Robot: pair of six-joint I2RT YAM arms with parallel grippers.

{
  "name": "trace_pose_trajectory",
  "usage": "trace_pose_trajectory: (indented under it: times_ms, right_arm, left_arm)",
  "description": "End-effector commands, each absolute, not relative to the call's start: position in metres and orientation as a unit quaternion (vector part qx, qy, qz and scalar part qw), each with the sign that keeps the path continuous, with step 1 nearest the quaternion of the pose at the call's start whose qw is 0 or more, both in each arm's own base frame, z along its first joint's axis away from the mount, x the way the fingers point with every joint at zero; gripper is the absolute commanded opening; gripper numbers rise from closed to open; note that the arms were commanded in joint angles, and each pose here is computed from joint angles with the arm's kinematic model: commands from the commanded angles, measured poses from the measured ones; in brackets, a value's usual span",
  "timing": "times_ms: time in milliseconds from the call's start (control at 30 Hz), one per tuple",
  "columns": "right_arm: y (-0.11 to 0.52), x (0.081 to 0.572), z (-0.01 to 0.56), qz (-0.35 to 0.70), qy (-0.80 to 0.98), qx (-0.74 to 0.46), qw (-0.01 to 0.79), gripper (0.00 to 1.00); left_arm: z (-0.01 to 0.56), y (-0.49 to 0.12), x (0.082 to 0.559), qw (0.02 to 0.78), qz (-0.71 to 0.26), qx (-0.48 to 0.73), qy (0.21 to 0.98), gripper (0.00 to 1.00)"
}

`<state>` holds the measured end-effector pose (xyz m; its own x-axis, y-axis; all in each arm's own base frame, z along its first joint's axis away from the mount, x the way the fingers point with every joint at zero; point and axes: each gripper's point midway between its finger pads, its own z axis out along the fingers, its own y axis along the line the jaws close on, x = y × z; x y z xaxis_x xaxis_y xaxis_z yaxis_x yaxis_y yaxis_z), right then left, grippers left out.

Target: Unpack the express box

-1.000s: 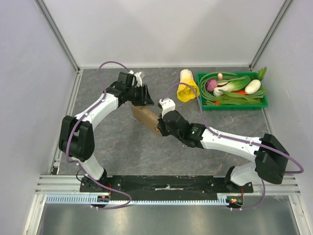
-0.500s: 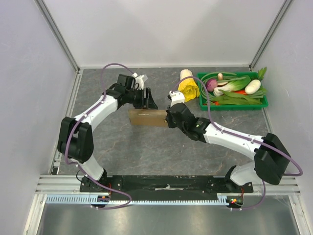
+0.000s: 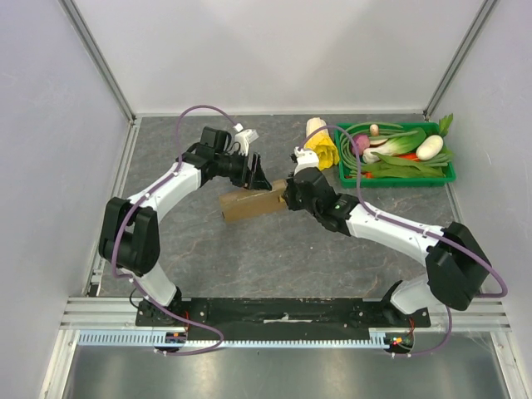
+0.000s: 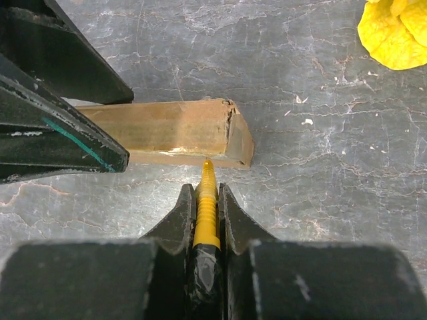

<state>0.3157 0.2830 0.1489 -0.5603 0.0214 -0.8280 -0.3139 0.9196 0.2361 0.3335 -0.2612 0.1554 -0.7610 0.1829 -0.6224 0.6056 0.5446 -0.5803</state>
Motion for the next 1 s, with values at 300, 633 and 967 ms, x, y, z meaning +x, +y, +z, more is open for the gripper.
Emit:
trace_pose_trajectory:
  times_ms: [300, 633, 967]
  right_arm:
    - [0.289, 0.324, 0.168, 0.226, 0.852, -0.068, 0.467, 0.00]
    - [0.283, 0.322, 0.173, 0.245, 0.855, -0.075, 0.450, 0.00]
    - [0.248, 0.307, 0.236, 0.244, 0.832, -0.088, 0.491, 0.00]
  left_arm:
    - [0.123, -0.270, 0.331, 0.250, -0.378, 0.289, 0.844, 0.74]
    - [0.096, -0.264, 0.331, 0.242, -0.319, 0.317, 0.860, 0.67]
    - [0.071, -0.262, 0.334, 0.257, -0.202, 0.381, 0.865, 0.44]
